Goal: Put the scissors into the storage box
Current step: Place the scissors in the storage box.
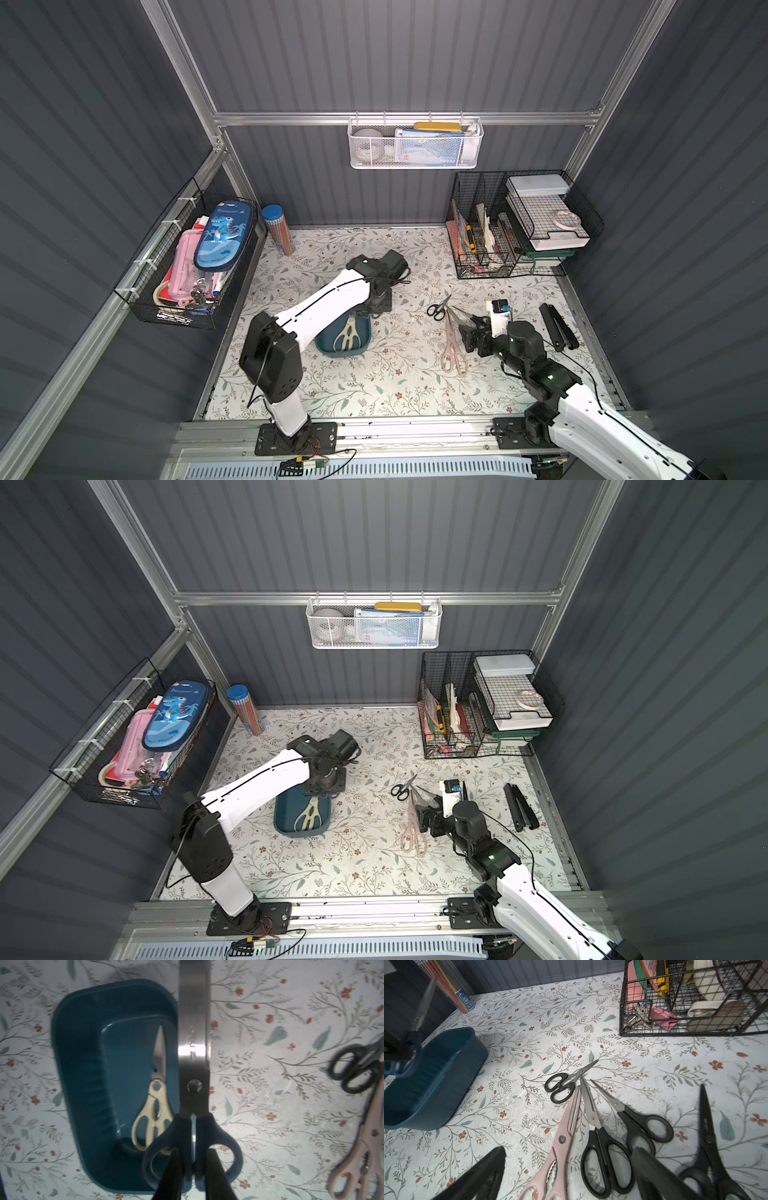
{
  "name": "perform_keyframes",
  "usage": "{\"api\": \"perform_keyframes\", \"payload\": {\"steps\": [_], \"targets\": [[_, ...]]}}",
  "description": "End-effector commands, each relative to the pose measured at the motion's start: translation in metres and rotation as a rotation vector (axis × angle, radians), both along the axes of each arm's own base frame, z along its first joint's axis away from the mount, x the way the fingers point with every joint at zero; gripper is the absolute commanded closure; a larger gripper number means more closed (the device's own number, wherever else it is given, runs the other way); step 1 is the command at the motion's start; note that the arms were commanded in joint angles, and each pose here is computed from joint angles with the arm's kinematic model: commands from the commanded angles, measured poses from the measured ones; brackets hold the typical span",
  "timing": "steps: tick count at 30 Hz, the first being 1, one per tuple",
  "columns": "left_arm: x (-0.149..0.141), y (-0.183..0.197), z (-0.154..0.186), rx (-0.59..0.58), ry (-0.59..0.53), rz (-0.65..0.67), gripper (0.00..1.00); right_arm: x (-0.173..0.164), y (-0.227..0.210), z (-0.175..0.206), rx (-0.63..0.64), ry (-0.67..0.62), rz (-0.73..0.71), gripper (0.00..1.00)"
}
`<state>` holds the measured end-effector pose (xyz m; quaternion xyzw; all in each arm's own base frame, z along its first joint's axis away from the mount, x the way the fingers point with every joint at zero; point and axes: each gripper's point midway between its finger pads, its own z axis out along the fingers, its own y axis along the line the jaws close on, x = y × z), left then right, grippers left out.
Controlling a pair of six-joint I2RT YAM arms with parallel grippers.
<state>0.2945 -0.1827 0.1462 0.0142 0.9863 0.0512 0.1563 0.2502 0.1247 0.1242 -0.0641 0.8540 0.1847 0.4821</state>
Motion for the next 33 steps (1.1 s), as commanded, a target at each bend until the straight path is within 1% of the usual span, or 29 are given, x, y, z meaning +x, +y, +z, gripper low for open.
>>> {"api": "perform_keyframes", "payload": {"steps": [1, 4, 6, 12, 16, 19, 29, 31, 32, 33], "targets": [[-0.022, 0.046, -0.013, 0.078, 0.064, 0.048, 0.95, 0.004, 0.005, 0.016, 0.014, -0.039, 0.018, 0.01], [-0.030, 0.064, -0.027, 0.033, 0.090, 0.101, 0.94, 0.004, 0.006, 0.014, 0.010, -0.034, 0.019, 0.01], [-0.035, 0.068, -0.041, 0.000, 0.116, 0.104, 0.94, 0.004, 0.006, 0.015, 0.009, -0.035, 0.019, 0.01], [-0.037, 0.081, -0.073, 0.012, 0.197, 0.118, 0.91, 0.004, 0.006, 0.015, 0.010, -0.035, 0.020, 0.01], [-0.029, 0.087, -0.074, 0.046, 0.180, 0.111, 0.90, 0.004, 0.006, 0.015, 0.008, -0.035, 0.019, 0.01], [-0.025, 0.091, -0.079, 0.060, 0.191, 0.115, 0.90, 0.004, 0.007, 0.014, 0.008, -0.031, 0.021, 0.01], [-0.021, 0.089, -0.092, 0.065, 0.210, 0.121, 0.88, 0.005, 0.007, 0.012, 0.002, -0.024, 0.020, 0.01], [-0.019, 0.089, -0.091, 0.063, 0.203, 0.127, 0.84, 0.006, 0.007, 0.013, 0.001, -0.025, 0.017, 0.01], [-0.017, 0.089, -0.089, 0.062, 0.194, 0.128, 0.77, 0.006, 0.008, 0.012, 0.002, -0.022, 0.023, 0.01], [-0.017, 0.089, -0.088, 0.064, 0.190, 0.133, 0.74, 0.006, 0.009, 0.011, 0.000, -0.017, 0.026, 0.01]]}}
